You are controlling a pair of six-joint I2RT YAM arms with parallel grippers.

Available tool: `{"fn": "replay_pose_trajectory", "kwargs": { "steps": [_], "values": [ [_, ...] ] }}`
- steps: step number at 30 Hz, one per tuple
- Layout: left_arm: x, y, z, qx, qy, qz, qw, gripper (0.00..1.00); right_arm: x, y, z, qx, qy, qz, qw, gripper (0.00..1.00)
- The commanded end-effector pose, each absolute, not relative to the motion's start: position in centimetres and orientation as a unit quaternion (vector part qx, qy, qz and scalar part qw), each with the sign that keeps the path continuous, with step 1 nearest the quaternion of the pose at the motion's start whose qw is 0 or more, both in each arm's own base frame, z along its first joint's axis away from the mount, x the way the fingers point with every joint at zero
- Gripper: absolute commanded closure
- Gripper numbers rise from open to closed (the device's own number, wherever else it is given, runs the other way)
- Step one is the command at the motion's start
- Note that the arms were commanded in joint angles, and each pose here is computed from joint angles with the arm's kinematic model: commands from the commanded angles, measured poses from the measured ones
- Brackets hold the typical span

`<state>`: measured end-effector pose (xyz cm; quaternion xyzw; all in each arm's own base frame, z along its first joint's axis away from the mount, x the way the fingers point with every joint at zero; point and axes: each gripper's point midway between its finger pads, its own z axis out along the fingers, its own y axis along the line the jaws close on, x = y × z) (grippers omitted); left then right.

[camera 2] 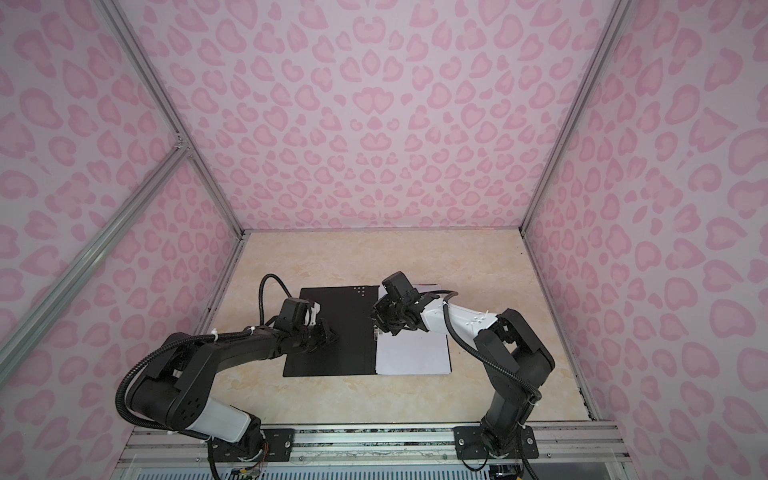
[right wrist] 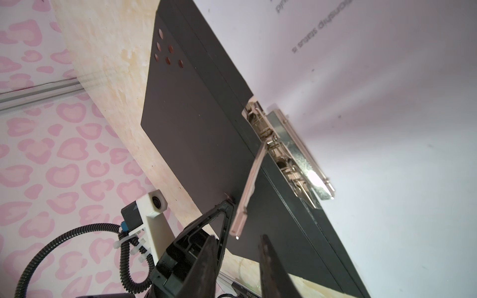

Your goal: Put the files into the folder

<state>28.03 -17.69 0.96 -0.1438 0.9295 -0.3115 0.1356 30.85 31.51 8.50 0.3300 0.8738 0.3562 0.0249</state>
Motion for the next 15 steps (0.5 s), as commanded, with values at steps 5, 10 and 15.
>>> {"fn": "replay_pose_trajectory", "kwargs": {
  "steps": [5,10,15],
  "values": [
    [24.68,-14.49,-2.60,-0.180,0.957,-0.216,0.078,0.85,31.03,31.59,7.69,0.339,0.871,0.356,0.018,0.74],
    [24.64,-14.51,-2.77,-0.181,0.957,-0.216,0.075,0.85,30.93,31.56,7.43,0.340,0.870,0.355,0.016,0.79],
    [24.68,-14.56,-2.80,-0.180,0.957,-0.216,0.075,0.85,30.80,31.46,7.12,0.343,0.869,0.355,0.015,0.84]
  ]
}}
